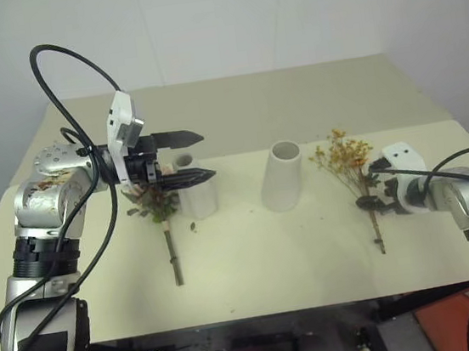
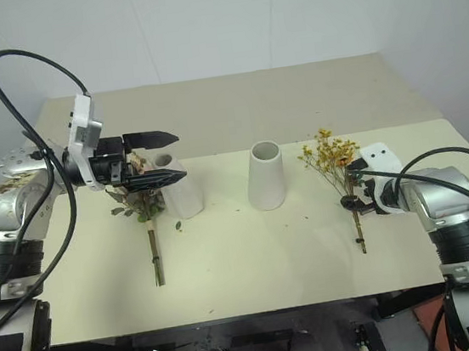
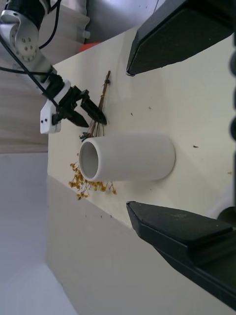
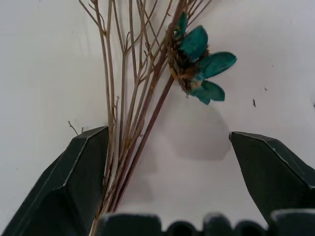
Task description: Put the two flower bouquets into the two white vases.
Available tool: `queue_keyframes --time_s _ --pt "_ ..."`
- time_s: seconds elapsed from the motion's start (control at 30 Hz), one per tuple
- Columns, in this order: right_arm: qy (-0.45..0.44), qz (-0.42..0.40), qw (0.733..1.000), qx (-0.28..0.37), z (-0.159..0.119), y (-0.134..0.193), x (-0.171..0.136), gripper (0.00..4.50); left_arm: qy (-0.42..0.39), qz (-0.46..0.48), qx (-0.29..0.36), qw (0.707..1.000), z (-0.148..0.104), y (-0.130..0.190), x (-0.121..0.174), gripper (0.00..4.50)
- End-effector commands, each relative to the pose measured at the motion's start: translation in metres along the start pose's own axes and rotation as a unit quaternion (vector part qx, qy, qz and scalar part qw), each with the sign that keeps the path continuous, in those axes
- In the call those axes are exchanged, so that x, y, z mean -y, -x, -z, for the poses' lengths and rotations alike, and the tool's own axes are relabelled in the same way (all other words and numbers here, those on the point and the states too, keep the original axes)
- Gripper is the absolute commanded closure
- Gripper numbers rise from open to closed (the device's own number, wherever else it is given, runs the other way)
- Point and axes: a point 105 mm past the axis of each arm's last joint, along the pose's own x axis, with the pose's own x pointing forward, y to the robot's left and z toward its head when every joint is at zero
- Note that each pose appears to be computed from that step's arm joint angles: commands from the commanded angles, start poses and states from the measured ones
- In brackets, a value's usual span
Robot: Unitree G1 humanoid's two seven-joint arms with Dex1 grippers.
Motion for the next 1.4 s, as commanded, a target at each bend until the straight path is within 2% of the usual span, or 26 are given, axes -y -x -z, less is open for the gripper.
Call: queue_keyframes --time_s 0.03,0.33,0.37,0.53,0.67,0.77,0.9,1.07,1.23,1.4 --pt "0.007 0.005 1.0 -0.009 0.004 -0.006 0.002 1.18 -0.032 0.004 0.01 0.999 -0.015 0.002 0.0 0.0" --pt "-0.027 0.033 0.999 0.021 -0.006 0.0 0.016 4.29 -0.033 -0.008 0.013 0.999 -0.014 0.009 -0.002 0.0" --pt "-0.035 0.039 0.998 0.03 -0.01 0.003 0.019 4.48 -0.034 -0.011 0.014 0.999 -0.015 0.01 -0.002 0.0" --pt "-0.105 0.087 0.983 0.121 -0.037 0.015 0.041 4.48 -0.034 -0.017 0.025 0.999 -0.015 0.012 -0.002 0.0" --pt "-0.152 0.153 0.934 0.284 -0.083 0.043 0.06 4.48 -0.03 -0.03 0.037 0.998 -0.015 0.013 -0.003 0.0" --pt "-0.187 0.143 0.9 0.368 -0.11 0.062 0.055 4.48 -0.025 -0.038 0.05 0.998 -0.015 0.014 -0.003 0.0" --pt "-0.213 0.015 0.833 0.511 -0.151 0.102 0.023 4.48 -0.017 -0.045 0.051 0.998 -0.012 0.015 -0.004 0.0" --pt "-0.17 -0.101 0.77 0.607 -0.186 0.143 -0.022 4.48 -0.01 -0.049 0.05 0.997 -0.009 0.017 -0.004 0.0" --pt "-0.108 -0.177 0.737 0.643 -0.2 0.159 -0.067 4.48 -0.01 -0.045 0.046 0.998 -0.008 0.016 -0.002 0.0" --pt "-0.054 -0.208 0.721 0.659 -0.203 0.164 -0.099 4.48 -0.014 -0.044 0.04 0.998 -0.007 0.015 -0.001 0.0"
